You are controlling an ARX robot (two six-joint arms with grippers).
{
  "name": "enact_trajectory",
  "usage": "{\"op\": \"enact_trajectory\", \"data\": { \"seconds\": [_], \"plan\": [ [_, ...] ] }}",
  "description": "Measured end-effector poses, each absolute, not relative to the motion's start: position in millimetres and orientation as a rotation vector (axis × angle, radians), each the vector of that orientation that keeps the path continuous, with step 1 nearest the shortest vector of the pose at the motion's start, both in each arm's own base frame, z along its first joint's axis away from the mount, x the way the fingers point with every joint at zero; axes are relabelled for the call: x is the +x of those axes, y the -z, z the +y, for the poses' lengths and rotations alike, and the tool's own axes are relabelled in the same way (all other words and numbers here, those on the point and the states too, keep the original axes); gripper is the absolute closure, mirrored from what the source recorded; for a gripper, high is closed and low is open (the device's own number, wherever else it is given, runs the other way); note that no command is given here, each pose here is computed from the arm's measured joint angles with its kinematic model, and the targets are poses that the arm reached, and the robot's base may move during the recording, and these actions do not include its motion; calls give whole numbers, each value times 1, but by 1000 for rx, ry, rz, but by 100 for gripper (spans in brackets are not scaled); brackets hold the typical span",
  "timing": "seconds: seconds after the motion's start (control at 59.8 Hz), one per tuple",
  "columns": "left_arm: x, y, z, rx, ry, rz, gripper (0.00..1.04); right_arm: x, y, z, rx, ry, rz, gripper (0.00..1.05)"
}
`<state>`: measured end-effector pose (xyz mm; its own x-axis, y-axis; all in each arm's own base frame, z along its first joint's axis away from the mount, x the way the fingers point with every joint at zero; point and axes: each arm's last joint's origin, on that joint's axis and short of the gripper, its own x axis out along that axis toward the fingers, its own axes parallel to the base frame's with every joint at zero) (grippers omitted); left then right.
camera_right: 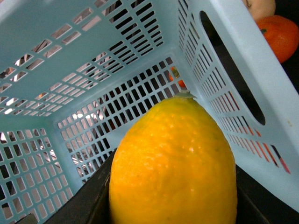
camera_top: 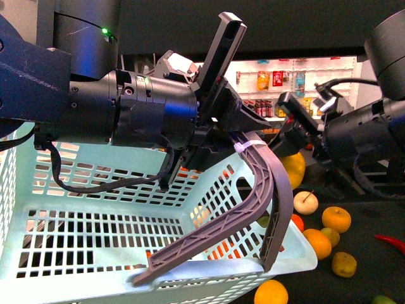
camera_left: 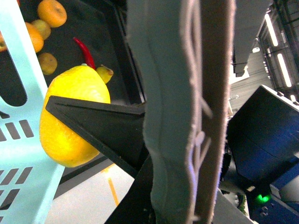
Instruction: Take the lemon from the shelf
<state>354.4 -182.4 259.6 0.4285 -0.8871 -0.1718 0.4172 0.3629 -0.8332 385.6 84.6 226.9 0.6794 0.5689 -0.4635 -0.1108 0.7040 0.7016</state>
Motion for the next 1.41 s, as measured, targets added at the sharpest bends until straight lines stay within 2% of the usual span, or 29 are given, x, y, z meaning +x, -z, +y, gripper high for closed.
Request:
{"op": "enact_trajectory", "data": {
  "seconds": [0.1,0.268,0.469,0.636,0.803,1.004,1.188,1.406],
  "plan": [
    [355,-259,-181,-801,927,696,95,383,-226,90,683,-410,734,54],
    [356,-259,-180,-801,919,692,95,381,-225,93,680,-405,722,27],
    [357,-259,-179,-803,916,689,95,382,-223,87,690,-387,720,2],
    [357,-261,-181,-798,929,688,95,390,-228,62,718,-355,651,2],
    [356,-261,-181,-802,932,693,95,411,-228,1,700,-141,543,2],
    [356,-261,-182,-801,935,694,95,427,-166,-51,675,103,645,2],
    [356,-261,-182,-800,934,694,95,434,-100,-54,615,176,780,2],
    [355,-261,-182,-801,935,694,95,442,-47,-40,446,105,831,2]
  ]
}}
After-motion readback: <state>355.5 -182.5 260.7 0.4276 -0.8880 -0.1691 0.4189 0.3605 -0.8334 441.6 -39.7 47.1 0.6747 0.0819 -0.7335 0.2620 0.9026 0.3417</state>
